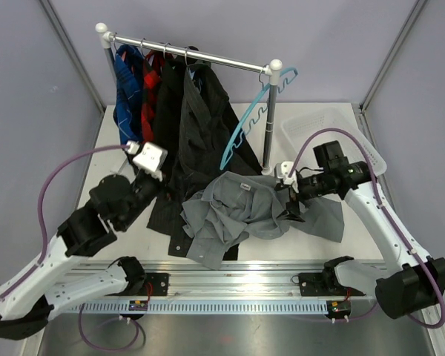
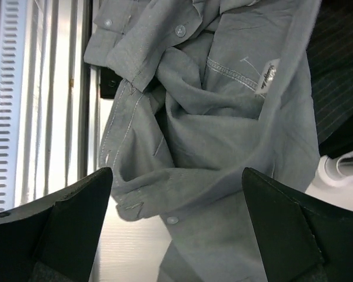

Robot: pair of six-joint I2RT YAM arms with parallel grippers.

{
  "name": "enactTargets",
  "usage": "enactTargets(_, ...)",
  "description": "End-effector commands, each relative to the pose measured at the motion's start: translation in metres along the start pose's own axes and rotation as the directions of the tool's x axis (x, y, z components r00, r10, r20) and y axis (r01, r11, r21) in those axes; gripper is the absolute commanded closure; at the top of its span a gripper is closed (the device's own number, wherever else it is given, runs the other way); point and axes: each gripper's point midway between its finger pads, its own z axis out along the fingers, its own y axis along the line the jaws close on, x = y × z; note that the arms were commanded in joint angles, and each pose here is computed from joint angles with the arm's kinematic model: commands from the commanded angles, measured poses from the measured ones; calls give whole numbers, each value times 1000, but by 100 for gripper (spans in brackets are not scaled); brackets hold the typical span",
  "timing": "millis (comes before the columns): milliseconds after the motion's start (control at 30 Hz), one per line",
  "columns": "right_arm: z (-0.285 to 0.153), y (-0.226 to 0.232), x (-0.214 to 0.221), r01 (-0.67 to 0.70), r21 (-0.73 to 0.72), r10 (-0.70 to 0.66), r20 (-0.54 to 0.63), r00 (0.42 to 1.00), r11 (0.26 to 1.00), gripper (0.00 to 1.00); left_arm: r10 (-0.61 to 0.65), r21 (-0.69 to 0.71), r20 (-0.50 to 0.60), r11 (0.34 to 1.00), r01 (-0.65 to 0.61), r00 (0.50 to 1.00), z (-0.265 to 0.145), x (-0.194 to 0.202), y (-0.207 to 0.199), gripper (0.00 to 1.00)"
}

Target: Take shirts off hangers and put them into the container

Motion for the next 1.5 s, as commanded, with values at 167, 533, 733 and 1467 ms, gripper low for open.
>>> enactTargets(167, 24, -57, 9, 226, 113, -202, -191, 961, 968, 1, -166, 10, 47, 986, 166, 985, -44, 73, 11, 1)
enactTargets(533, 86, -47, 36, 231, -48, -236, -204, 950, 972, 1, -298, 24, 18, 954, 298, 954, -52, 109, 6, 1)
enactTargets(733, 136, 5, 39, 178, -178, -207, -165, 964, 968, 1, -333, 27, 39, 943, 332, 942, -60, 110, 9, 1)
enactTargets(1467, 185, -5, 110, 114, -115, -155, -459, 875, 987, 31, -402, 22, 73, 916, 401, 913, -74, 115, 16, 1)
